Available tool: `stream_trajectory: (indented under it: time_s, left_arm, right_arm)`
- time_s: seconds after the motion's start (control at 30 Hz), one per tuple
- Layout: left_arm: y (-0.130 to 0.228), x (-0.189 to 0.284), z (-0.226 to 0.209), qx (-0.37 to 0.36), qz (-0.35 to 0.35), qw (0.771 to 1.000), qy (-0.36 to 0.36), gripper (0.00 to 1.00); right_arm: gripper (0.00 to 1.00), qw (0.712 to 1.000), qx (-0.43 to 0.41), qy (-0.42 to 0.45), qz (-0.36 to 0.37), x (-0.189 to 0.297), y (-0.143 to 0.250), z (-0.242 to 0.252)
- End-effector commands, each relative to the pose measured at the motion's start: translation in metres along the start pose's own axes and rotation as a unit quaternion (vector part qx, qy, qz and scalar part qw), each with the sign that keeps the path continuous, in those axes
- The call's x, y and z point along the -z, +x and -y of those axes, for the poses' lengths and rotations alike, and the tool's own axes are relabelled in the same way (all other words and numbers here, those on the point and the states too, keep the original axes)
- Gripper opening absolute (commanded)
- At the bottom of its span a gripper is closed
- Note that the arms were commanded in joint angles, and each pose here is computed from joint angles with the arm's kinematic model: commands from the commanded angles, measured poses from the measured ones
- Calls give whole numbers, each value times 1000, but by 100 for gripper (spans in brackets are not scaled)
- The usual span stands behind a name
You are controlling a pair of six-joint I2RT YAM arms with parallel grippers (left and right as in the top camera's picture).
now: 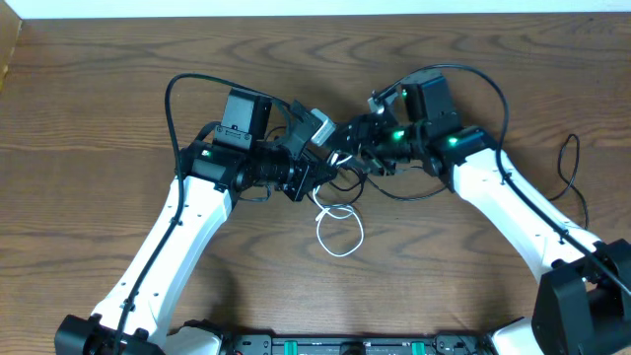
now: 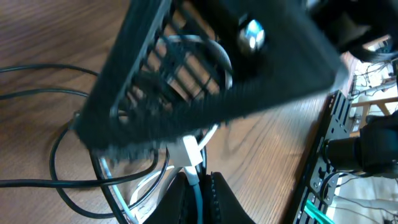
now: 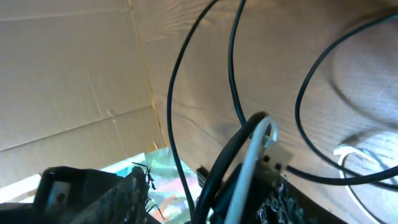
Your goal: Untangle cables
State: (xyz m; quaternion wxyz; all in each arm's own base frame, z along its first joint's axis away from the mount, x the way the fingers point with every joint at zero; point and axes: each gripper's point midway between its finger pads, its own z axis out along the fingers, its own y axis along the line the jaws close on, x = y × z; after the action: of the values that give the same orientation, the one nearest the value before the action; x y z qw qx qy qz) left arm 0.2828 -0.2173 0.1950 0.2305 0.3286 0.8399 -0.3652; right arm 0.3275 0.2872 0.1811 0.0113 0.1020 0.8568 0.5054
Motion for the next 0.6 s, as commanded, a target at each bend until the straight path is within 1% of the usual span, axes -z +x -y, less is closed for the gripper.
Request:
stream_trajectory:
  time_s: [0.0, 0.13, 0.23, 0.33, 0.37, 0.4, 0.43, 0.57]
  left_arm:
    - [-9, 4, 5, -34, 12, 999, 8, 8]
    - [-8, 3, 5, -33, 11, 999, 8, 8]
    - [-5, 3, 5, -30, 8, 999, 9, 8]
    - [-2, 1, 4, -26, 4, 1000, 10, 8]
    - [-1, 1, 4, -25, 3, 1000, 10, 8]
    - [1, 0, 4, -24, 2, 1000, 10, 8]
    - [2, -1, 3, -23, 1, 1000, 11, 8]
    - [6, -2, 3, -47, -2, 999, 12, 8]
  right_arm:
    - [53, 1000, -2, -1, -13, -3, 4, 0]
    - [52, 1000, -3, 8, 4, -3, -2, 3]
    - [55, 999, -20, 16, 26, 2, -13, 8]
    - [61, 998, -42, 17, 39, 7, -20, 11]
    - [66, 998, -47, 16, 40, 7, -21, 11]
    - [75, 998, -52, 16, 41, 8, -22, 11]
    - [80, 997, -58, 17, 44, 8, -23, 12]
    - [83, 996, -70, 19, 47, 8, -24, 12]
